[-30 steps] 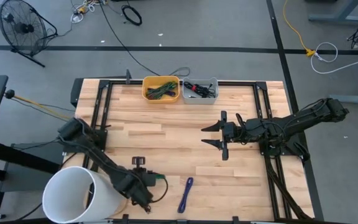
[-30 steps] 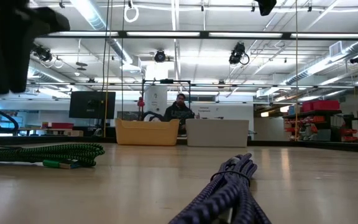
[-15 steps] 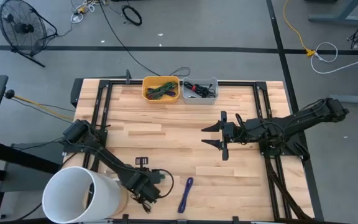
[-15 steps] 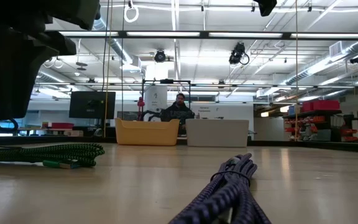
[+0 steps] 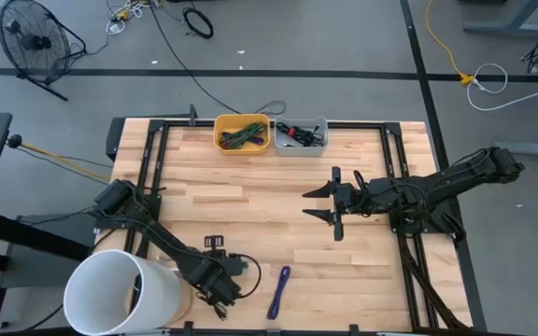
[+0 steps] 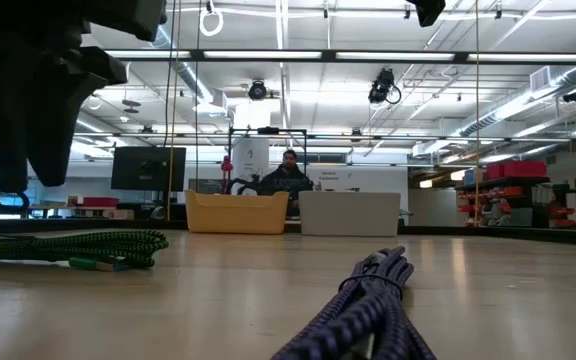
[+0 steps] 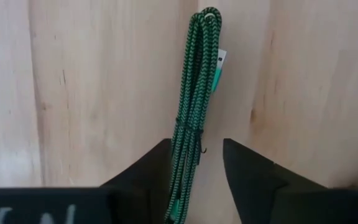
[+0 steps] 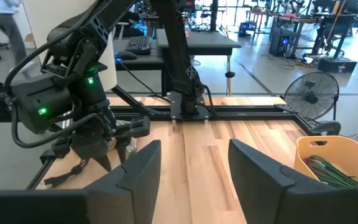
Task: Pick & Place USB Port
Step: Put the green black charger cable into the yellow bin
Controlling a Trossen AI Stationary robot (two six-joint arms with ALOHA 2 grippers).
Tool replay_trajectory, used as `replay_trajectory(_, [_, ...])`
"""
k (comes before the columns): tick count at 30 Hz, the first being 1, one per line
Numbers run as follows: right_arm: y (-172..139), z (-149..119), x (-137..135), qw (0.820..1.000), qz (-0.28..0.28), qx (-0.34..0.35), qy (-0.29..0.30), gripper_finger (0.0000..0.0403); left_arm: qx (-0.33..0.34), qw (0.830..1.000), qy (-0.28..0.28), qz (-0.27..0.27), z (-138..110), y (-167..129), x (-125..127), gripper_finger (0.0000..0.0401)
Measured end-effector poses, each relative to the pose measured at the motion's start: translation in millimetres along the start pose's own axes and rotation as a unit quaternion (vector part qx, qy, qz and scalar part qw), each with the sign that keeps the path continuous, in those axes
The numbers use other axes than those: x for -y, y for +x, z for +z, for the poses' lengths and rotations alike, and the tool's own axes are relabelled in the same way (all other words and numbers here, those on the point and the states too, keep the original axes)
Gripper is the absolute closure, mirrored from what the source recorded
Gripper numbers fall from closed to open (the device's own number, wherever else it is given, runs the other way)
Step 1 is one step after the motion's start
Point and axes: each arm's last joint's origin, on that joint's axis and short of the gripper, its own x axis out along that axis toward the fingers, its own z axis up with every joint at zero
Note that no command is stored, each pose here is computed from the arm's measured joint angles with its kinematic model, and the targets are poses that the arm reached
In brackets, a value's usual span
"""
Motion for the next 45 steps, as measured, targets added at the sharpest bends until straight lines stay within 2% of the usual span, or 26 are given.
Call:
replay_trajectory(7, [0, 0, 0, 1.000, 0.000, -0.002, 0.001, 0.0213, -0.010, 1.000, 0.005, 0.004, 2, 17, 7, 0.0229])
replay_trajectory(12, [0, 0, 0, 1.000, 0.000, -0.002, 0.001, 0.0213, -0.055, 0.998, 0.034, 0.021, -1, 34, 7, 0.0229])
replay_trajectory(19, [0, 0, 0, 1.000, 0.000, -0.002, 0.001, 0.0213, -0.074, 0.996, 0.024, 0.038, 4, 45, -1, 0.0229])
replay_trajectory(22, [0, -1, 0, 1.000, 0.000, -0.003, 0.000, 0.0213, -0.085, 0.996, 0.016, 0.028, 7, 49, -3, 0.0233])
replay_trajectory(26, [0, -1, 0, 1.000, 0.000, -0.004, 0.000, 0.0213, -0.097, 0.995, 0.018, 0.011, 9, 51, -4, 0.0267])
replay_trajectory(30, [0, -1, 0, 1.000, 0.000, -0.004, -0.001, 0.0213, -0.094, 0.994, 0.049, 0.006, 9, 51, -3, 0.0357])
replay_trajectory(32, [0, -1, 0, 1.000, 0.000, -0.004, -0.001, 0.0213, -0.087, 0.995, 0.054, 0.005, 10, 51, -4, 0.0381])
replay_trajectory(34, [0, -1, 0, 1.000, 0.000, -0.004, -0.001, 0.0213, -0.078, 0.995, 0.060, 0.009, 12, 52, -4, 0.0380])
replay_trajectory(38, [0, -1, 0, 1.000, 0.000, -0.004, -0.001, 0.0213, -0.028, 0.996, 0.062, 0.056, 18, 49, -8, 0.0381])
replay_trajectory(42, [0, 0, 0, 1.000, 0.000, -0.002, -0.001, 0.0213, 0.051, 0.992, 0.051, 0.108, 40, 26, -26, 0.0382])
replay_trajectory(45, [0, 0, 0, 1.000, 0.000, -0.002, 0.000, 0.0213, 0.089, 0.988, 0.061, 0.113, 58, 8, -38, 0.0382])
